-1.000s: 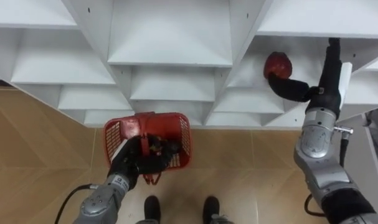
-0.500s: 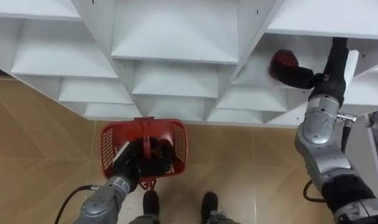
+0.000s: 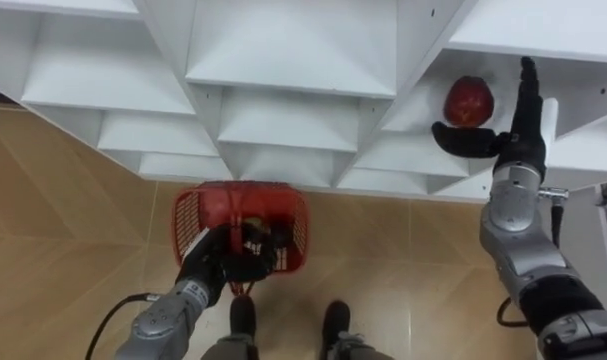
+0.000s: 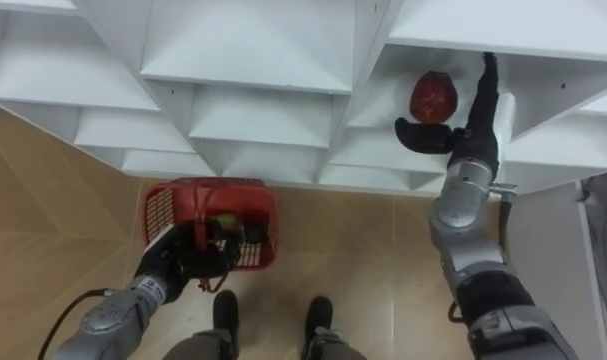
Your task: Collect fruits from the closet
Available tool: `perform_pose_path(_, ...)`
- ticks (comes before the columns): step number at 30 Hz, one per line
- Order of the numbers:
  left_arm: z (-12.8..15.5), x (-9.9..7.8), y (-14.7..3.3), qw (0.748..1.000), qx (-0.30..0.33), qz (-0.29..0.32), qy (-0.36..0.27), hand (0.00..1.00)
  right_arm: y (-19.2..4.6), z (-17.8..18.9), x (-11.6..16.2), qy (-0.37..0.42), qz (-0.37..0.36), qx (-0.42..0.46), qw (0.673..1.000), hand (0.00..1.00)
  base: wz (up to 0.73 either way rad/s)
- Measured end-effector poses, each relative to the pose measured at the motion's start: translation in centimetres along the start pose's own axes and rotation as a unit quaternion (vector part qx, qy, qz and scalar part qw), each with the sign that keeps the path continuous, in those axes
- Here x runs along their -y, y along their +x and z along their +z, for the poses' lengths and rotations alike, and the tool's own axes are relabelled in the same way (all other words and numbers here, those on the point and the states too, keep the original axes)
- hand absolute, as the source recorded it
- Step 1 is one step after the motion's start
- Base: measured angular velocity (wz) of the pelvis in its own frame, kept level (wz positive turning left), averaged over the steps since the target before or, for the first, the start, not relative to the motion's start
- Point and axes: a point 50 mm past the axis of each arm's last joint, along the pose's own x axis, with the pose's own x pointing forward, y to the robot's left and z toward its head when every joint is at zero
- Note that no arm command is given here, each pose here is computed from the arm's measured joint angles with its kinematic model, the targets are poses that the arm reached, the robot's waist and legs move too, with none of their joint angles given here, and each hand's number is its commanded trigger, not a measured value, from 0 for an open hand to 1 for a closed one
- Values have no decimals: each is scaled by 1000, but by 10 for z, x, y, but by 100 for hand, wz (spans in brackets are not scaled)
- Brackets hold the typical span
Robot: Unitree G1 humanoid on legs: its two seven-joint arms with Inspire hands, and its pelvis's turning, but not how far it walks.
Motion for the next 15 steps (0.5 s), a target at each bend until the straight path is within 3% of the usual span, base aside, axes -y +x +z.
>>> perform_pose_path(15,-3,2,1,1000,-10,-8,12,100,12,9,-5,-5,38,-12,999,0,3)
